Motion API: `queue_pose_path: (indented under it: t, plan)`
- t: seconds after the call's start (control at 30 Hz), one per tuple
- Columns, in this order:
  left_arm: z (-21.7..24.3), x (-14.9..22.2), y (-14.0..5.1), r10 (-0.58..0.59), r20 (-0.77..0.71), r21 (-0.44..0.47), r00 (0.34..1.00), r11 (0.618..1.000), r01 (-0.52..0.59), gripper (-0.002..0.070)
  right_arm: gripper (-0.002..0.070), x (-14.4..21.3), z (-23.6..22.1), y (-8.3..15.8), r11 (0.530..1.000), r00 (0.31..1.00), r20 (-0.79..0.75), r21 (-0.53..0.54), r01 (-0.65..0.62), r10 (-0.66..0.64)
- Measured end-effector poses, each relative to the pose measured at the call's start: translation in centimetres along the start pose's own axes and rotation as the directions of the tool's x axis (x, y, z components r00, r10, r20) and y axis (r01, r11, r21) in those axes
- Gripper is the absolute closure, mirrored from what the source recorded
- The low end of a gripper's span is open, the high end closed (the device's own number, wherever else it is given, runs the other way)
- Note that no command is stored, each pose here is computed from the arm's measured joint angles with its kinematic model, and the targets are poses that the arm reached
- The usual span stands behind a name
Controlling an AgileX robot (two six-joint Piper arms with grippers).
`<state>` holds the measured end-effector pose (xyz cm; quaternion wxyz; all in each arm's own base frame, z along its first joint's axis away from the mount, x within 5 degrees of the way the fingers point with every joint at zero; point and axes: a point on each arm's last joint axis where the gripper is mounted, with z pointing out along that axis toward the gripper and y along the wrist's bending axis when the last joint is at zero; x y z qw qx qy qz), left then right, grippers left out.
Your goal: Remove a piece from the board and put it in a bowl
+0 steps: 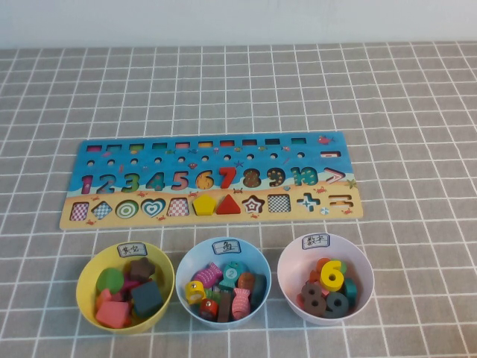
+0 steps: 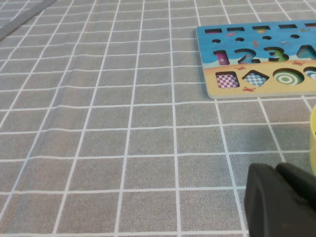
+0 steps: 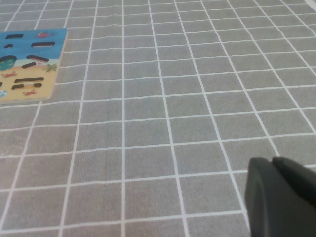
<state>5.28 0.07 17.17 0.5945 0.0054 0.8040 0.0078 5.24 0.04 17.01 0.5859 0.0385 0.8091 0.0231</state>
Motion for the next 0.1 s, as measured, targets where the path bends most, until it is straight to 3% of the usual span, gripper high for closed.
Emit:
queue_pose_path:
  t: [0.1]
  plan:
    - [0.00,0.00,0.00,0.000,0.000,0.000,1.000,1.000,0.000,0.0680,0.0694,0.00,0.00,0.00,1.000,1.000,0.000,0.000,0.000,0.000]
